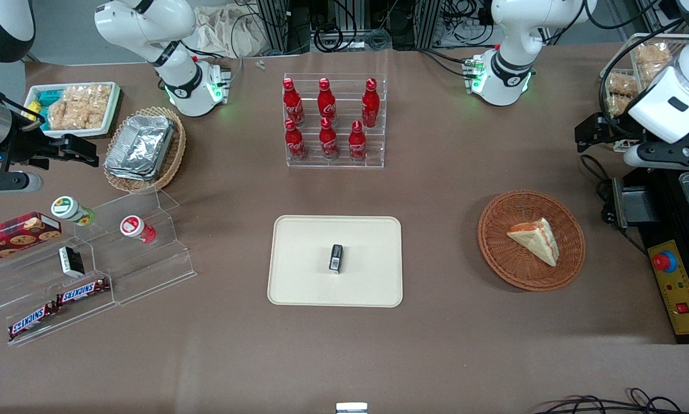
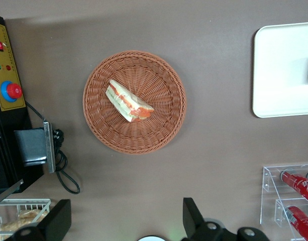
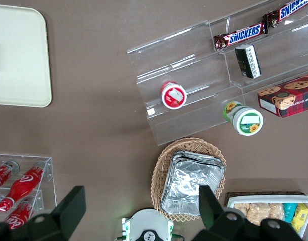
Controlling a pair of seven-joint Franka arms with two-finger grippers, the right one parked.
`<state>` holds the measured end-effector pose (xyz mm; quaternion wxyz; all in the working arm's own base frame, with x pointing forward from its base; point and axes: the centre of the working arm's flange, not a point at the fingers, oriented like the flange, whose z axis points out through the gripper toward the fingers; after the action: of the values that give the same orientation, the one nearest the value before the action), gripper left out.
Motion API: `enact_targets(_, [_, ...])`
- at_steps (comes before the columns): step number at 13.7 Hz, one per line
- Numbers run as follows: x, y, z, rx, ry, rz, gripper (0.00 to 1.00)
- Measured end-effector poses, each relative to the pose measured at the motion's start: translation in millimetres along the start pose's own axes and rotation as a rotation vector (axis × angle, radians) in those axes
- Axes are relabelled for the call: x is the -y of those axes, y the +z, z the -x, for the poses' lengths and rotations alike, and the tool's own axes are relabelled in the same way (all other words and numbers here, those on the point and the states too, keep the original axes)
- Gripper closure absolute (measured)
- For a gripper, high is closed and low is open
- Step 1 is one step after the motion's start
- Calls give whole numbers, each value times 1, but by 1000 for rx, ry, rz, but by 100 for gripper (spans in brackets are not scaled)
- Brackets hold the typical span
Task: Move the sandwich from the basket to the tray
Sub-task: 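Move the left gripper down over the sandwich in the wicker basket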
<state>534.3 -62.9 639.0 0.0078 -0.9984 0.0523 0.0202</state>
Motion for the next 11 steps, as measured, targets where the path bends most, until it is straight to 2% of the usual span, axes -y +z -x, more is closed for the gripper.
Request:
enact_targets(4, [3, -2, -1, 18, -66, -4, 0])
enact_targets(6, [6, 9, -6, 45, -191, -8, 0])
enact_targets(9, [8, 56, -26, 103, -419, -25, 0])
enact_targets(11, [9, 102, -41, 85, -524, -30, 0])
